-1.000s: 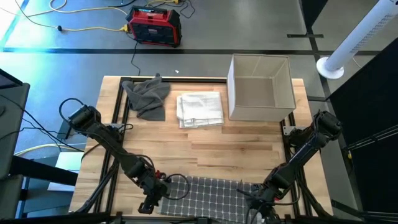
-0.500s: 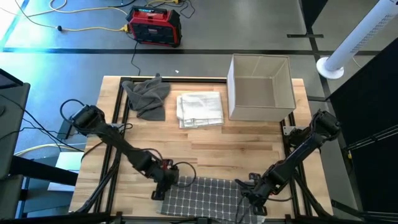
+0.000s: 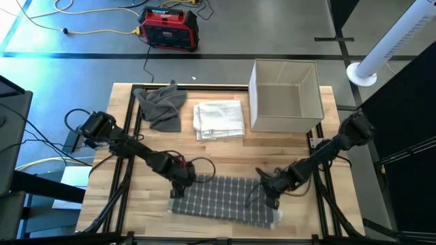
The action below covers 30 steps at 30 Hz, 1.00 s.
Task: Fold towel
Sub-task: Fold the gray patterned towel
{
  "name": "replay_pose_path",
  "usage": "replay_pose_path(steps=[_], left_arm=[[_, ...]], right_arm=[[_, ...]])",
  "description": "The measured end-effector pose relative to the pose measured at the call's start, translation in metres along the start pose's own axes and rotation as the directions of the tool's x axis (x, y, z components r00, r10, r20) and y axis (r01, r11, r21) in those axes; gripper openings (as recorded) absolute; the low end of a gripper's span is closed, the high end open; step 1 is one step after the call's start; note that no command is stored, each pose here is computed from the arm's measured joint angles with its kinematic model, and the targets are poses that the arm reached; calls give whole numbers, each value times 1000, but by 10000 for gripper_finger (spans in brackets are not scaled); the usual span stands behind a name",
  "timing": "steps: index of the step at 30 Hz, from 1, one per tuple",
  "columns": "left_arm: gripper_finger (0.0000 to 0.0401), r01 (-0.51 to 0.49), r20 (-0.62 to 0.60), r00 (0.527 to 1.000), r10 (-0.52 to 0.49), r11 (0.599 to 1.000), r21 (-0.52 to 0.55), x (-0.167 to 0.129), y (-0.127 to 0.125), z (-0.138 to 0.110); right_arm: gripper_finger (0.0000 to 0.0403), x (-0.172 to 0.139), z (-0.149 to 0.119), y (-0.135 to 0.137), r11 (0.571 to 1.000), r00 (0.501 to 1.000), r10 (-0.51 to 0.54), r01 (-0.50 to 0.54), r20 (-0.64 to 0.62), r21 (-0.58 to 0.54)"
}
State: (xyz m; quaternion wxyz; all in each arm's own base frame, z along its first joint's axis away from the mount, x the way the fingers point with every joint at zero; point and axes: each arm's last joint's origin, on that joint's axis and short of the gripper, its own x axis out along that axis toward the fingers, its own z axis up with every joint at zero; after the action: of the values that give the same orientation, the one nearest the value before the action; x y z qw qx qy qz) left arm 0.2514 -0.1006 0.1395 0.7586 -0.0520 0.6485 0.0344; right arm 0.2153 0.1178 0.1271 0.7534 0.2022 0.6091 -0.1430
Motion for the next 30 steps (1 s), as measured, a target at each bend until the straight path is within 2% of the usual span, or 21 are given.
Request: replay_pose_path(steps=[4,7,10,12,14,17,21,25,30], left_arm=[[4,10,12,1000,-10,999,-40,-16,7,3],[1,18,22,1000,-17,997,-70,-29,12,5],[0,17,14,1000,-16,997,-80,-50,14,0],[0,55,47,998,-52,997,-57,-63,8,-3],[0,96,57,994,-94,995,-25,-72,2,-11],[0,169,37,984,-171,984,54,-74,-9,-23],[0,173,-15,985,-172,980,103,-60,-17,-42],[0,176,-28,984,-174,982,71,-40,-19,-56],[0,185,-19,983,-184,982,23,-25,-17,-67]], right_arm=[[0,-21,7,-12,986,1000,31,-30,-4,164],[0,-36,11,-22,956,998,56,-52,-6,287],[1,-49,7,-28,875,993,105,-65,-56,480],[6,-52,3,-25,837,990,125,-71,-63,542],[15,-52,-2,-26,806,991,100,-26,-92,591],[39,-46,-5,-23,777,989,80,18,-127,629],[83,-32,-6,-19,770,986,33,78,-161,633],[130,-20,-4,-16,764,990,5,88,-142,639],[178,-21,-4,-13,771,990,32,62,-136,634]])
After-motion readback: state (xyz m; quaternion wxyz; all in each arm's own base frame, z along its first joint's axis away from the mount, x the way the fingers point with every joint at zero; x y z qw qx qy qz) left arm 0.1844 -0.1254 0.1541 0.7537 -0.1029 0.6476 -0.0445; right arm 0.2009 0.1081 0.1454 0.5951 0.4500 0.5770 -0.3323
